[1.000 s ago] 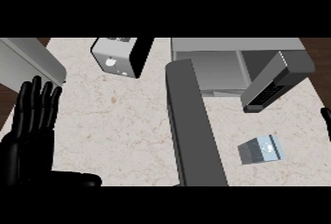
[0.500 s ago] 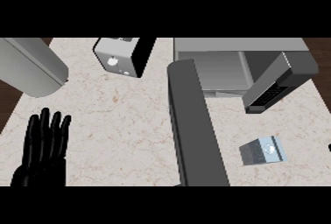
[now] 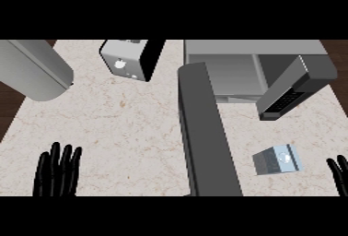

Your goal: Pick up the milk, place it into the microwave and close the microwave

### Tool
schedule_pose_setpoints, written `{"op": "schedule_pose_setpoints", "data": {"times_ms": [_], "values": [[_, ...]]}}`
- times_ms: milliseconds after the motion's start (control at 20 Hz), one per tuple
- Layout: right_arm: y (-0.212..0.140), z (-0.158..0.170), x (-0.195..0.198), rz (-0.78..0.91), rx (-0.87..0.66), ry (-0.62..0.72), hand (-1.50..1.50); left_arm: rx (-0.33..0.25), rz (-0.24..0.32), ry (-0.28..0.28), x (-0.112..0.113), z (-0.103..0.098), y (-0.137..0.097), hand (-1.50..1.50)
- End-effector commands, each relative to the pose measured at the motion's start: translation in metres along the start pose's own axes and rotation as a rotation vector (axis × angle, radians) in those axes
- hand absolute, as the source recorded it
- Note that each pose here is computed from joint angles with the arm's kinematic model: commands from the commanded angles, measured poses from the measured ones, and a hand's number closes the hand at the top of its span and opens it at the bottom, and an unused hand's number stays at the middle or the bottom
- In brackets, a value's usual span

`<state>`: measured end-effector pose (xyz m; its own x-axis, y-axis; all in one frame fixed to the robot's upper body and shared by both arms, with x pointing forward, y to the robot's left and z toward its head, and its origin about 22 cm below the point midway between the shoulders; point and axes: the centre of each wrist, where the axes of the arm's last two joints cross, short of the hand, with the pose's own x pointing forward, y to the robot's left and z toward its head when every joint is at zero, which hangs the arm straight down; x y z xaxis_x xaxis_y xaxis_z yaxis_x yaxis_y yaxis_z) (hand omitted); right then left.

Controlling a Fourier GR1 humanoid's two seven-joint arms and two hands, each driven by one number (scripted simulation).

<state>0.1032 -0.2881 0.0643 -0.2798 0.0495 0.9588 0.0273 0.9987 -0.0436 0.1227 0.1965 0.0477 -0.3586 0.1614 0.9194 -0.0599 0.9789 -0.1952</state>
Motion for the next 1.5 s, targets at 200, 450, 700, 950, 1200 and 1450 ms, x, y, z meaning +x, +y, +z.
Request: {"op": "schedule_pose_setpoints", "data": {"times_ms": [200, 450, 700, 950, 1200, 1450], "values": [[0.008, 0.01, -0.058, -0.009, -0.039, 0.04, -1.5, 0.017, 0.001, 0.015, -0.013, 0.035, 0.017, -1.5], [-0.004, 0.009, -0.094, 0.031, -0.13, 0.059, -1.5, 0.006, 0.015, 0.007, -0.019, 0.034, 0.022, -1.5], [-0.013, -0.006, -0.133, 0.062, -0.193, 0.084, -1.5, 0.005, 0.02, -0.014, -0.002, 0.042, 0.008, -1.5], [-0.019, 0.009, -0.154, 0.078, -0.19, 0.091, -1.5, 0.021, -0.002, -0.001, -0.009, 0.045, 0.016, -1.5], [-0.039, -0.001, -0.185, 0.081, -0.192, 0.082, -1.5, 0.012, 0.005, -0.009, -0.01, 0.051, 0.015, -1.5], [-0.047, -0.009, -0.202, 0.087, -0.156, 0.069, -1.5, 0.007, 0.015, 0.004, -0.01, 0.059, 0.003, -1.5]]}}
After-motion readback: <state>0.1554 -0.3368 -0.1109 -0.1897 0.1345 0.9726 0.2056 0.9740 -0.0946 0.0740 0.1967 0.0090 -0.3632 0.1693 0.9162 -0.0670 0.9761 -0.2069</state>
